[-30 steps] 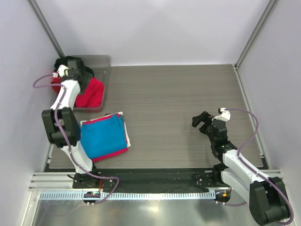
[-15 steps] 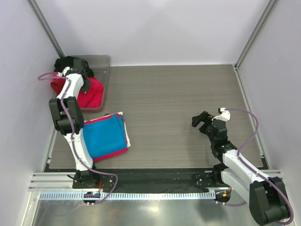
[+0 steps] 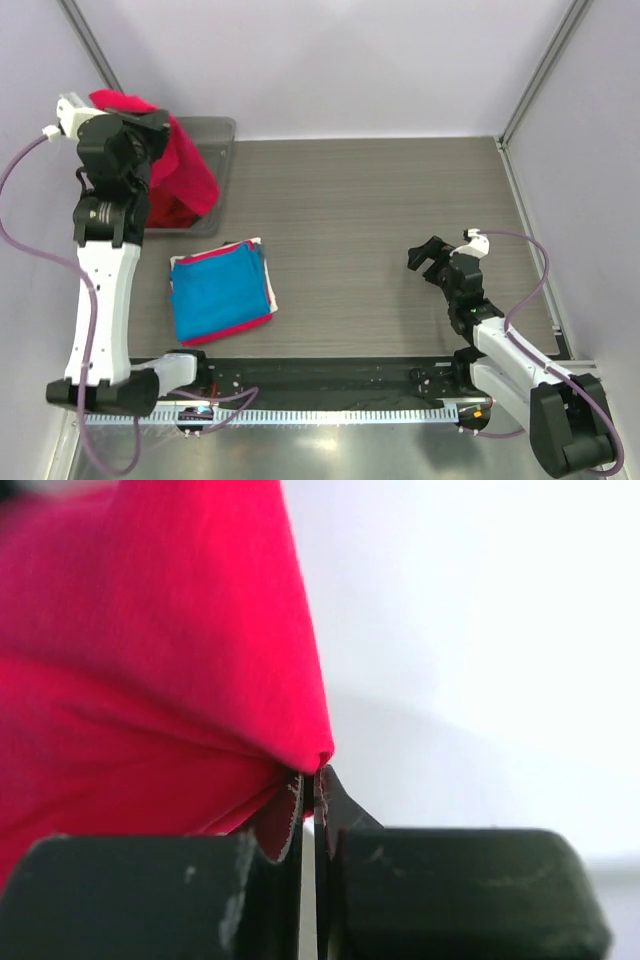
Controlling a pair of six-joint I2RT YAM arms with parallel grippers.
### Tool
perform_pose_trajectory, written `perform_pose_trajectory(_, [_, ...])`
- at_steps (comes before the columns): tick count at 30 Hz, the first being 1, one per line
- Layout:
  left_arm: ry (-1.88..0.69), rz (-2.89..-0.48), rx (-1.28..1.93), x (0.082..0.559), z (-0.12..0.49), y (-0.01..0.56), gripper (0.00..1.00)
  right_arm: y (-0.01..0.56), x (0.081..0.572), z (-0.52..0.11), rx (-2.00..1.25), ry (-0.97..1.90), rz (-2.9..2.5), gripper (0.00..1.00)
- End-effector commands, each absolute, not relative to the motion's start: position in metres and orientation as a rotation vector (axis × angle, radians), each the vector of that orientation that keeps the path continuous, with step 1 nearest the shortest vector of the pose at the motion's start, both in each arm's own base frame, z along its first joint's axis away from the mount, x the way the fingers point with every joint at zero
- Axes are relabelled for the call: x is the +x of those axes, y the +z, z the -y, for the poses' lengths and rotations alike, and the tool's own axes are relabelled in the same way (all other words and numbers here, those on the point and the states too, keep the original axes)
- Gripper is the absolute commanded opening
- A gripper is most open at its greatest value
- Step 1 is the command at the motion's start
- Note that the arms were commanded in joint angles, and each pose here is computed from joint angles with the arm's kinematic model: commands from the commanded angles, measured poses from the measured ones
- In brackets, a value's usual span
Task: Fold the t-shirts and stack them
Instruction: Grab the tshirt from the pile, then move the tshirt to the center of the board
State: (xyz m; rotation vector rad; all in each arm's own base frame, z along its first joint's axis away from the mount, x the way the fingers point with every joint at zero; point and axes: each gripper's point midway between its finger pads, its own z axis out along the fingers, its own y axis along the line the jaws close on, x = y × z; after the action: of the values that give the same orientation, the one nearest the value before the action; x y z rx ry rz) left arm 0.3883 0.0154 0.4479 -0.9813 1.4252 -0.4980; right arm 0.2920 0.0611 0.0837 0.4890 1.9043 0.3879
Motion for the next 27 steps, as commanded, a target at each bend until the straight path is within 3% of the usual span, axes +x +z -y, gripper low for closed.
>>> perform_pose_trajectory(1, [-0.796,-1.337,-0.772,0.371,0.06,0.518,0.0,0.112,0.305,-0.064,0.483,0.418,-1.82,0.96])
perform_pose_trajectory(6, [-1.181,-1.478,-0.556,0.356,0.205,0.537,0.0,0.114,0.305,-0.058,0.504,0.386,-1.814,0.96])
perform_pose_trajectory(9, [-1.281,-1.527,-0.375,0.347,0.289,0.554,0.0,0.115,0.303,-0.055,0.512,0.371,-1.804,0.96])
perform_pose_trajectory(13, [-1.281,-1.506,-0.339,0.364,0.311,0.586,0.04,0.117,0.3,-0.048,0.527,0.341,-1.791,0.96])
perform_pose_trajectory(15, [-1.225,-1.56,-0.422,0.396,0.299,0.56,0.07,0.123,0.298,-0.045,0.533,0.336,-1.765,0.96])
perform_pose_trajectory(16, [-1.179,-1.646,-0.473,0.414,0.299,0.52,0.14,0.123,0.297,-0.044,0.536,0.333,-1.76,0.96])
perform_pose_trajectory(17, [-1.153,-1.682,-0.521,0.424,0.295,0.498,0.43,0.124,0.297,-0.043,0.539,0.332,-1.754,0.96])
perform_pose_trajectory(18, [-1.102,-1.714,-0.555,0.433,0.287,0.475,0.63,0.127,0.296,-0.042,0.539,0.335,-1.742,0.96])
perform_pose_trajectory(20, [-0.935,-1.843,-0.624,0.442,0.273,0.4,0.93,0.126,0.295,-0.039,0.551,0.32,-1.738,0.96])
perform_pose_trajectory(22, [-0.816,-1.901,-0.657,0.441,0.252,0.361,0.99,0.124,0.295,-0.037,0.566,0.309,-1.739,0.96])
perform_pose_trajectory(23, [-0.733,-1.979,-0.686,0.436,0.243,0.315,1.0,0.122,0.294,-0.035,0.573,0.302,-1.744,0.96])
perform_pose_trajectory(27, [-0.724,-1.993,-0.676,0.419,0.233,0.268,1.0,0.12,0.295,-0.032,0.591,0.279,-1.754,0.95])
